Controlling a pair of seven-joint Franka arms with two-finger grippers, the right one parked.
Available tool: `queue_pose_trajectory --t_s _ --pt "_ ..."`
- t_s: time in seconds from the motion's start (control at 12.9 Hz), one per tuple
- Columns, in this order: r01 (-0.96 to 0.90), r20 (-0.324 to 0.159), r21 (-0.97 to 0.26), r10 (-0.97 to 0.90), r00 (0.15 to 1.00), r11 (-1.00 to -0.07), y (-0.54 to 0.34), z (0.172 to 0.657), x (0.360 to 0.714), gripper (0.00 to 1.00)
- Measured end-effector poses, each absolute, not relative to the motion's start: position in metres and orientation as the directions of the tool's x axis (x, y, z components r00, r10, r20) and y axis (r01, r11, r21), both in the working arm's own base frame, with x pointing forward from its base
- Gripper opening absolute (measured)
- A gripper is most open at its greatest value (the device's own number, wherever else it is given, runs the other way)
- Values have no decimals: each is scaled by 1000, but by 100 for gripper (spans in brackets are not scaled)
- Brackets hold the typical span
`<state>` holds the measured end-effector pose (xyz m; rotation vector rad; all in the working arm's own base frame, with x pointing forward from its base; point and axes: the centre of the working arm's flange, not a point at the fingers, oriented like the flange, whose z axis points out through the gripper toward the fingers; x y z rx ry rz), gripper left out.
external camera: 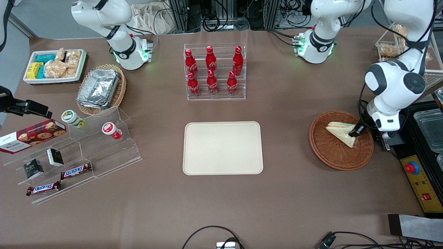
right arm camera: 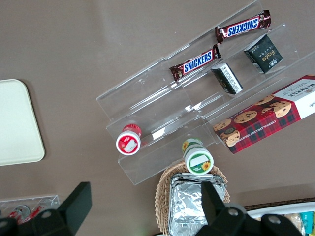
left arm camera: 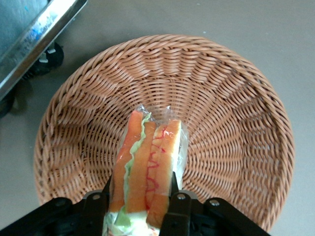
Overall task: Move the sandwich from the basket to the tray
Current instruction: 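Lift the sandwich out of the basket with the left gripper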
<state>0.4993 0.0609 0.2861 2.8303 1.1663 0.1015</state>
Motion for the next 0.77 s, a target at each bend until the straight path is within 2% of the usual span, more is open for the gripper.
queue_pose_trajectory --t_s 0.39,0.54,0.77 --pt "439 49 42 441 896 -897 55 325 492 42" --pt "327 63 -5 326 943 -945 52 335 490 42" --pt "171 55 -35 169 984 -985 30 348 489 42"
